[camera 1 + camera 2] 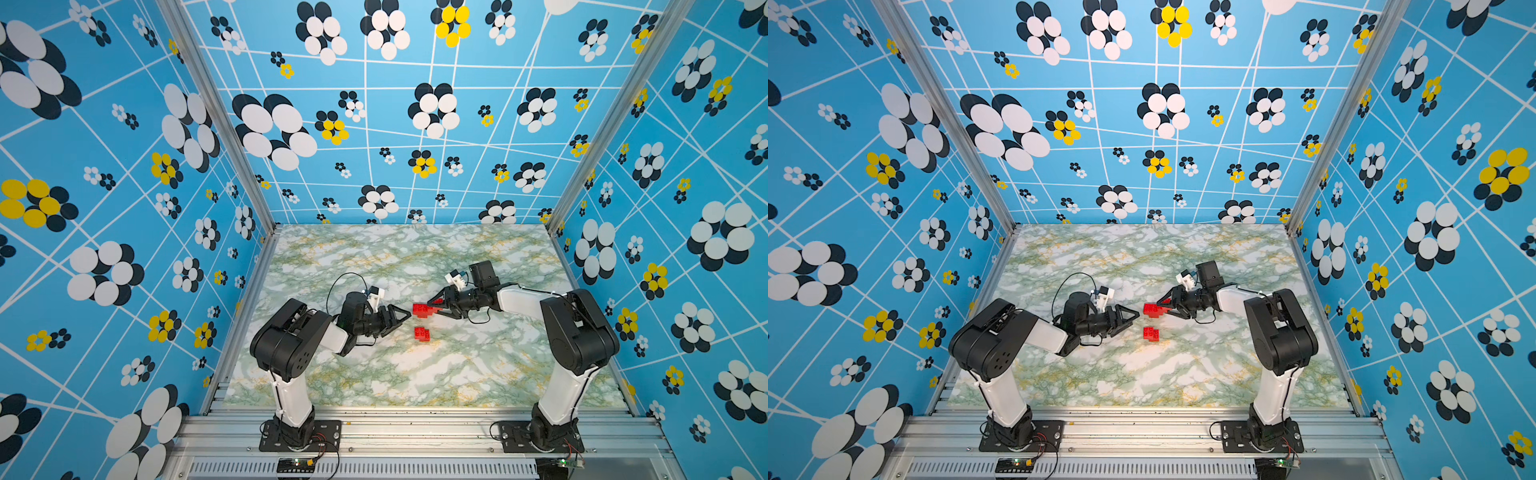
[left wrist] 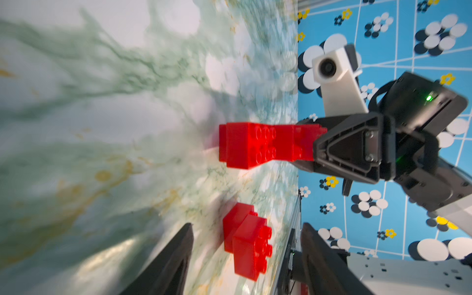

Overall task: Assemble the letter v with lego
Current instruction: Pick up the lego brick from the center of the board, then adjust the lego brick at the center of the board.

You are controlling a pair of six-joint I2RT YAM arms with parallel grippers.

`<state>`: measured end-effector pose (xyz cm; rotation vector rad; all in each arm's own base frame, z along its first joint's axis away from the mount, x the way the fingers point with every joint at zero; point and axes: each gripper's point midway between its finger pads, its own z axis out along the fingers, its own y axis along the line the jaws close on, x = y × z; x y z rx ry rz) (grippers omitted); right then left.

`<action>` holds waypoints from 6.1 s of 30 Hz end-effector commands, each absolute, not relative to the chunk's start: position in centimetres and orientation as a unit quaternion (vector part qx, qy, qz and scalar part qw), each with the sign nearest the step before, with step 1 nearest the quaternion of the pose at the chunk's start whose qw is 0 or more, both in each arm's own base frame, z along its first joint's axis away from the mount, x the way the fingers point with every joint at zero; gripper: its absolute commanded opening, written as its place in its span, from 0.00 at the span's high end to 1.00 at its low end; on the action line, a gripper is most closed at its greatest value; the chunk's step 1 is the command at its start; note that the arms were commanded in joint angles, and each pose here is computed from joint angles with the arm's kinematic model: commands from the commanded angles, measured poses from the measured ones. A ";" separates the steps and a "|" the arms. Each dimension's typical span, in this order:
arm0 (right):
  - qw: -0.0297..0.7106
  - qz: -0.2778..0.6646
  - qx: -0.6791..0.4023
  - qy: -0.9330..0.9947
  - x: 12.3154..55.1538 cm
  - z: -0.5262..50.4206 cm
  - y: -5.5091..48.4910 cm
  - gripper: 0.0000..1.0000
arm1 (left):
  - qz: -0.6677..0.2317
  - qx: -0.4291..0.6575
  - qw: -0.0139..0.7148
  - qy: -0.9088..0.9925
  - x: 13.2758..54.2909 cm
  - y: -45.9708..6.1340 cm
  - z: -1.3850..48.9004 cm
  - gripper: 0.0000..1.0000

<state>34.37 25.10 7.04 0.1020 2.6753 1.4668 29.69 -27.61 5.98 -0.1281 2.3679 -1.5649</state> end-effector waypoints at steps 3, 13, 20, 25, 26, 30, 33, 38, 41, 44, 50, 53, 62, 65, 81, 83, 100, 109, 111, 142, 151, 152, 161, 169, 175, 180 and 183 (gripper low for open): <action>0.037 0.468 0.029 0.883 34.2 6.6 25.1 0.49 | -0.441 0.070 0.142 0.883 26.9 -27.5 5.2 0.33; 0.035 0.462 0.025 0.886 34.0 6.6 25.0 0.48 | -0.412 0.217 0.179 0.867 28.0 -30.1 8.6 0.35; 0.036 0.460 0.025 0.887 34.0 6.7 24.9 0.48 | -0.423 0.243 0.169 0.856 27.7 -32.4 8.4 0.39; 0.036 0.460 0.025 0.887 34.1 6.8 24.9 0.48 | -0.419 0.244 0.163 0.859 27.6 -32.7 7.7 0.40; 0.036 0.460 0.025 0.887 34.1 6.8 25.0 0.48 | -0.419 0.243 0.160 0.860 27.5 -32.7 7.5 0.40; 0.036 0.460 0.026 0.887 34.2 6.7 25.0 0.48 | -0.418 0.247 0.154 0.861 27.0 -32.9 7.3 0.41; 0.037 0.461 0.026 0.886 34.3 6.7 25.0 0.48 | -0.417 0.247 0.158 0.860 26.9 -32.8 7.6 0.41; 0.038 0.460 0.026 0.887 34.4 6.8 25.0 0.48 | -0.412 0.248 0.155 0.863 26.7 -32.8 7.8 0.41; 0.037 0.460 0.027 0.887 34.4 6.8 25.0 0.48 | -0.411 0.251 0.147 0.864 26.0 -32.9 7.6 0.42; 0.038 0.461 0.027 0.886 34.4 6.8 25.0 0.48 | -0.404 0.258 0.148 0.865 25.3 -33.0 7.8 0.42; 0.034 0.459 0.027 0.887 34.3 6.7 25.0 0.48 | -0.333 0.273 0.169 0.887 25.7 -31.8 7.8 0.38; 0.035 0.456 0.027 0.889 34.2 6.5 24.9 0.48 | -0.276 0.292 0.179 0.898 25.9 -31.5 7.5 0.36; 0.035 0.456 0.027 0.889 34.3 6.6 24.9 0.48 | -0.263 0.303 0.168 0.900 25.3 -32.9 6.2 0.37; 0.035 0.456 0.028 0.889 34.2 6.5 24.9 0.48 | -0.248 0.308 0.163 0.904 25.3 -32.9 5.6 0.37; 0.031 0.455 0.031 0.889 34.1 6.2 24.8 0.47 | -0.226 0.317 0.149 0.909 25.3 -33.1 4.0 0.46; 0.030 0.455 0.033 0.890 34.1 6.1 24.8 0.47 | -0.224 0.318 0.149 0.909 25.3 -33.1 3.9 0.48; 0.024 0.474 0.055 0.878 33.8 5.5 25.1 0.43 | -0.221 0.312 0.162 0.910 25.9 -33.2 4.4 0.61; 0.024 0.472 0.053 0.880 33.9 5.5 25.1 0.46 | -0.245 0.300 0.181 0.904 26.4 -32.8 6.8 0.66; 0.021 0.470 0.051 0.881 33.9 5.5 25.1 0.47 | -0.249 0.298 0.185 0.903 26.7 -32.5 7.5 0.67; 0.000 0.447 0.021 0.894 33.9 6.3 25.0 0.46 | -0.199 0.349 0.156 0.902 26.9 -25.7 8.9 0.67; -0.002 0.447 0.022 0.894 33.8 6.3 25.0 0.46 | -0.152 0.335 0.168 0.915 25.2 -25.9 4.7 0.66; -0.001 0.447 0.021 0.894 33.9 6.3 25.0 0.46 | -0.149 0.334 0.171 0.915 25.3 -26.0 4.4 0.66; -0.001 0.446 0.021 0.895 33.8 6.3 25.0 0.46 | -0.148 0.343 0.166 0.913 25.2 -26.8 3.4 0.45; -0.002 0.445 0.022 0.895 33.7 6.2 24.9 0.46 | -0.130 0.348 0.160 0.915 25.7 -27.0 3.1 0.41; -0.003 0.446 0.021 0.895 33.7 6.2 24.9 0.46 | -0.122 0.351 0.155 0.915 25.8 -27.1 2.6 0.47; -0.005 0.444 0.022 0.896 33.6 6.0 24.9 0.46 | -0.118 0.353 0.157 0.915 26.2 -27.2 2.5 0.54; -0.006 0.443 0.021 0.896 33.6 6.1 24.9 0.46 | -0.117 0.355 0.158 0.914 26.3 -27.2 2.5 0.61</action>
